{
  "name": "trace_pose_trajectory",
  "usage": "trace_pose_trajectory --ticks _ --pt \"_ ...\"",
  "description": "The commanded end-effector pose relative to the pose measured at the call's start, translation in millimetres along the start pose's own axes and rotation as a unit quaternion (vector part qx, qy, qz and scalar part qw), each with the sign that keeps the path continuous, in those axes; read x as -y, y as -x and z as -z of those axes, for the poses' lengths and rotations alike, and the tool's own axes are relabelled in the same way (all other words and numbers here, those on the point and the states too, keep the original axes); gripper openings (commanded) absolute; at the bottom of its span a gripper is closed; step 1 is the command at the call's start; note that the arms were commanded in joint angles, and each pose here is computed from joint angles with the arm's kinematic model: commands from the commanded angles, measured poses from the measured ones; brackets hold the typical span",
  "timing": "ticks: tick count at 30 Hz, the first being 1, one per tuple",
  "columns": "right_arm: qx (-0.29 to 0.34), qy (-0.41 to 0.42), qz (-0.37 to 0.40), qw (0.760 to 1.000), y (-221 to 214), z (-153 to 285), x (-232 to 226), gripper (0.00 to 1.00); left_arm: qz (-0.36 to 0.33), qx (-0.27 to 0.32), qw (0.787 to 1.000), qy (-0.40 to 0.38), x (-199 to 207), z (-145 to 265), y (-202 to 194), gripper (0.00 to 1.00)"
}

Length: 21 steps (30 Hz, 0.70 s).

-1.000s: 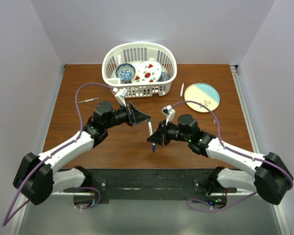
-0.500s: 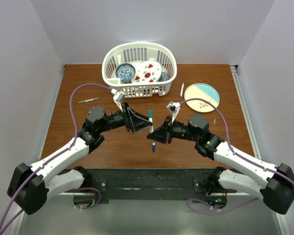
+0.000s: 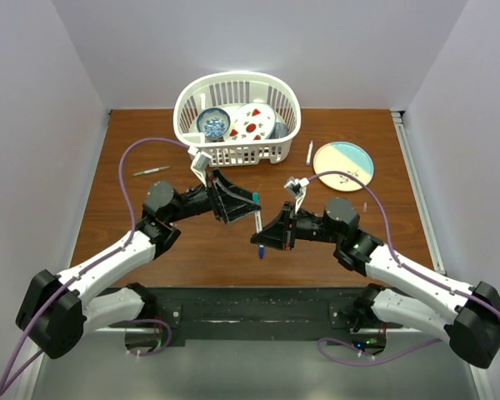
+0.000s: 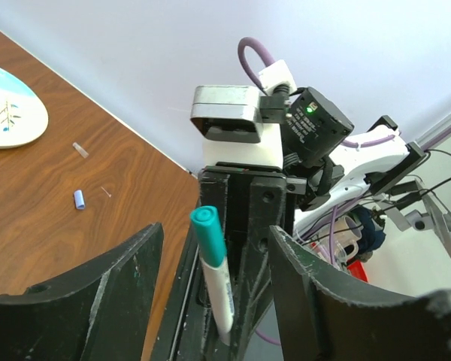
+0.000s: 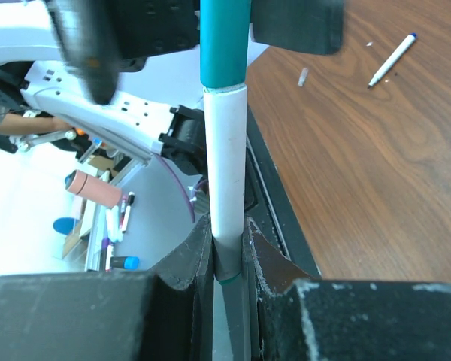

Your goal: Insert the pens into the pen caps

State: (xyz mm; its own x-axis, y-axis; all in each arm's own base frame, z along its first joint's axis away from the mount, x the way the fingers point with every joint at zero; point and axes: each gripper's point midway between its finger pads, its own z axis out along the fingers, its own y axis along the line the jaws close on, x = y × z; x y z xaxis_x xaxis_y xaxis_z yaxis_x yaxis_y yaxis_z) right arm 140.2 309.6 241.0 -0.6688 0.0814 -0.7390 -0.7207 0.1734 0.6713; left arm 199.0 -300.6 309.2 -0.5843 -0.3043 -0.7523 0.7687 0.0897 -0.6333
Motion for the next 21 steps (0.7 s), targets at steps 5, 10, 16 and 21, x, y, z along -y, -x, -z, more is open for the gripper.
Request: trace_pose_trajectory --ticks 5,10,16,21 --pt "0.008 0.037 0.016 0.999 6 4 -18 0.00 -0.017 0.024 0.999 -0.040 16 -8 20 0.58" --pt "0.005 0.038 0.016 0.999 4 3 -17 0.00 -0.018 0.028 0.998 -0.052 21 -8 25 0.57" --pt "0.001 0.032 0.009 0.999 1 1 -12 0.00 -0.019 0.033 0.998 -0.049 20 -7 30 0.55" --pt "0.001 0.033 0.011 0.999 2 1 -13 0.00 -0.016 0.034 0.998 -0.052 18 -5 31 0.33"
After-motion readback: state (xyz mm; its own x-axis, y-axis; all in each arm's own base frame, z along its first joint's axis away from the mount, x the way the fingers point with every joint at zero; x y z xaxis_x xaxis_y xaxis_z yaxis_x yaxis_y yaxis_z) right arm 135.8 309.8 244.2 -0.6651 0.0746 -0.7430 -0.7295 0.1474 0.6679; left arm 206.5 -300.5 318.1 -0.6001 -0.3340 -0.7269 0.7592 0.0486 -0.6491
